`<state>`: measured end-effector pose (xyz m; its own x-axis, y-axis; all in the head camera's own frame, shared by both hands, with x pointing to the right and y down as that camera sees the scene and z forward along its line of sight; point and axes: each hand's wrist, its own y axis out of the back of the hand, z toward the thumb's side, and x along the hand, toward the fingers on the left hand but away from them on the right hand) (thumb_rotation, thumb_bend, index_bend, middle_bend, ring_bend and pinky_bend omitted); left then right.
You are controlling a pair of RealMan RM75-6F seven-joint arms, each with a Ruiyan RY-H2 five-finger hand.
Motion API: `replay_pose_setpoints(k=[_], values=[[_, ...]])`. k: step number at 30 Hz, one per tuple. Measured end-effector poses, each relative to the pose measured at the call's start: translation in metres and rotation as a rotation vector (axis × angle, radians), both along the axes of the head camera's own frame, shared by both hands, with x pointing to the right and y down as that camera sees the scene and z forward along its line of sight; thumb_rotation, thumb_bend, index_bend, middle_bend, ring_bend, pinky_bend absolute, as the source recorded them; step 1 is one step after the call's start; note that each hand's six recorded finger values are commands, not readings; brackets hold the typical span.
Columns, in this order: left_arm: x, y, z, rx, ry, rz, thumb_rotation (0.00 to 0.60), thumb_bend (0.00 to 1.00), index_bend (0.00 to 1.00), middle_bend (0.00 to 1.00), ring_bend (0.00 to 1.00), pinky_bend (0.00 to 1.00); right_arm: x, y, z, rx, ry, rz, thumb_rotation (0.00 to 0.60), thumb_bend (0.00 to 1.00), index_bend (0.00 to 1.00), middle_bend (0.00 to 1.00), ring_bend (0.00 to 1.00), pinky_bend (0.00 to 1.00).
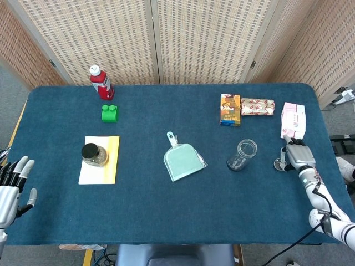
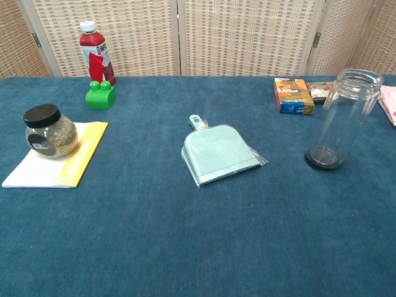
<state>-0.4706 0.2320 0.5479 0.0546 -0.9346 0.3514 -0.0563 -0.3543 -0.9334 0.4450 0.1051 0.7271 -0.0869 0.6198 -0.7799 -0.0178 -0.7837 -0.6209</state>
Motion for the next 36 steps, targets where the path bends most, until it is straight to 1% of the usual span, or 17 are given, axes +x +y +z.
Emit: replay_pose_setpoints(k=[7, 13, 25, 29, 36], values=[[0.000, -0.001, 0.001, 0.001, -0.006, 0.000, 0.600, 0.49, 0.00, 0.00, 0.00, 0.02, -0.003, -0.007, -0.011, 0.030, -0.012, -0.007, 0.600, 0.34, 0.66, 0.01, 0.00, 0.00], [0.001, 0.000, 0.001, 0.003, -0.010, 0.002, 0.600, 0.49, 0.00, 0.00, 0.00, 0.02, -0.011, -0.017, -0.031, 0.066, -0.028, -0.025, 0.600, 0.34, 0.66, 0.01, 0.00, 0.00], [0.001, -0.001, 0.003, 0.001, -0.022, -0.001, 0.600, 0.49, 0.00, 0.00, 0.00, 0.02, -0.039, -0.044, -0.092, 0.150, -0.061, -0.065, 0.600, 0.34, 0.66, 0.02, 0.00, 0.00], [0.000, -0.001, 0.003, 0.002, -0.023, -0.003, 0.600, 0.49, 0.00, 0.00, 0.00, 0.02, -0.054, -0.056, -0.114, 0.182, -0.076, -0.079, 0.600, 0.34, 0.66, 0.02, 0.00, 0.00], [0.000, -0.001, 0.001, 0.008, -0.014, -0.008, 0.600, 0.49, 0.00, 0.00, 0.00, 0.02, -0.084, -0.076, -0.143, 0.229, -0.103, -0.114, 0.600, 0.34, 0.66, 0.02, 0.00, 0.00]])
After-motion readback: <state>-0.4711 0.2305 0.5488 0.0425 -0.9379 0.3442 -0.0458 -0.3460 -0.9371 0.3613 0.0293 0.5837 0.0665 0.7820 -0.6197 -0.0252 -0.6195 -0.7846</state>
